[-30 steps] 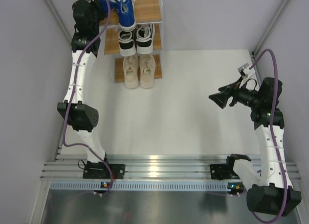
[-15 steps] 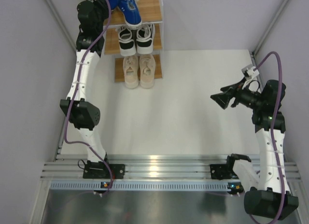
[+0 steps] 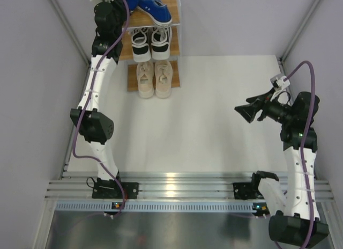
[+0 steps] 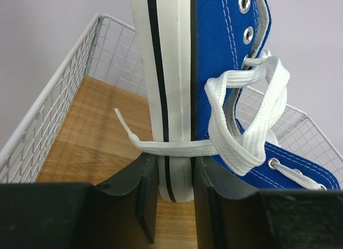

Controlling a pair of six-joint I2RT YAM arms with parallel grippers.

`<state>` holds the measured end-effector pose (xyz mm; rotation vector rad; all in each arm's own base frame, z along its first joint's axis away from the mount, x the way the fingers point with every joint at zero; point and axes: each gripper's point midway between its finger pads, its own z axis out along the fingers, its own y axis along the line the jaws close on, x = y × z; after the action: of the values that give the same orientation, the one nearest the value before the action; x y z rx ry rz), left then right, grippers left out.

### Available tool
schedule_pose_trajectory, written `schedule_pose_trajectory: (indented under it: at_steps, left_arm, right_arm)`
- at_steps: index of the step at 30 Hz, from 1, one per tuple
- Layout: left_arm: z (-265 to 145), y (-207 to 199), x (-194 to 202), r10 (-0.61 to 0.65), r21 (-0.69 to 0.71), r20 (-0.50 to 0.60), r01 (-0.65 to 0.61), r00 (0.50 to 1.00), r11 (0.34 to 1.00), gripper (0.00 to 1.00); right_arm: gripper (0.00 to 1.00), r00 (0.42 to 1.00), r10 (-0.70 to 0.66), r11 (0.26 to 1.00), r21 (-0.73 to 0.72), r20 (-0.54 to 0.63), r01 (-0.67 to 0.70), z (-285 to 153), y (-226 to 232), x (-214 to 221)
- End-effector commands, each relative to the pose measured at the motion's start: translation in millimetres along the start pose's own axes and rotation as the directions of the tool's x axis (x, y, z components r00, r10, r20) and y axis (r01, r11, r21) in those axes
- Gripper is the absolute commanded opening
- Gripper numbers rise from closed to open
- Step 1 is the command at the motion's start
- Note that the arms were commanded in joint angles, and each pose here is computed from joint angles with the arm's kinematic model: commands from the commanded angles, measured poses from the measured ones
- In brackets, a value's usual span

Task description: Place and organize the shoes onto the shoe shelf

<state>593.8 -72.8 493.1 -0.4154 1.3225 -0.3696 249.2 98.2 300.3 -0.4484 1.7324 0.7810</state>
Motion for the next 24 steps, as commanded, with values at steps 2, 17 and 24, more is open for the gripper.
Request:
schedule_pose_trajectory:
  at_steps: [2,17,24]
  left_arm:
    - [-15,-27,-70,-0.052,0.078,0.173,0.039,0.984,0.996,0.0]
    - [-89,-41,-129,-0.141,0.181,0.055,0.129,0.988,0.975,0.0]
    - [-120,-39,-82,-0.352,0.232,-0.351,0.445,0.868,0.865,0.0]
  right_arm:
    - [0.77,0.999,-0.047,0.999,-0.001,0.027,0.047,-6,4,-7]
    - [0.77,0.998,-0.05,0.999,0.0,0.03,0.051,-6,3,-3]
    - [0.77,0.998,-0.056,0.998,0.005,0.022,0.056,-7,3,1]
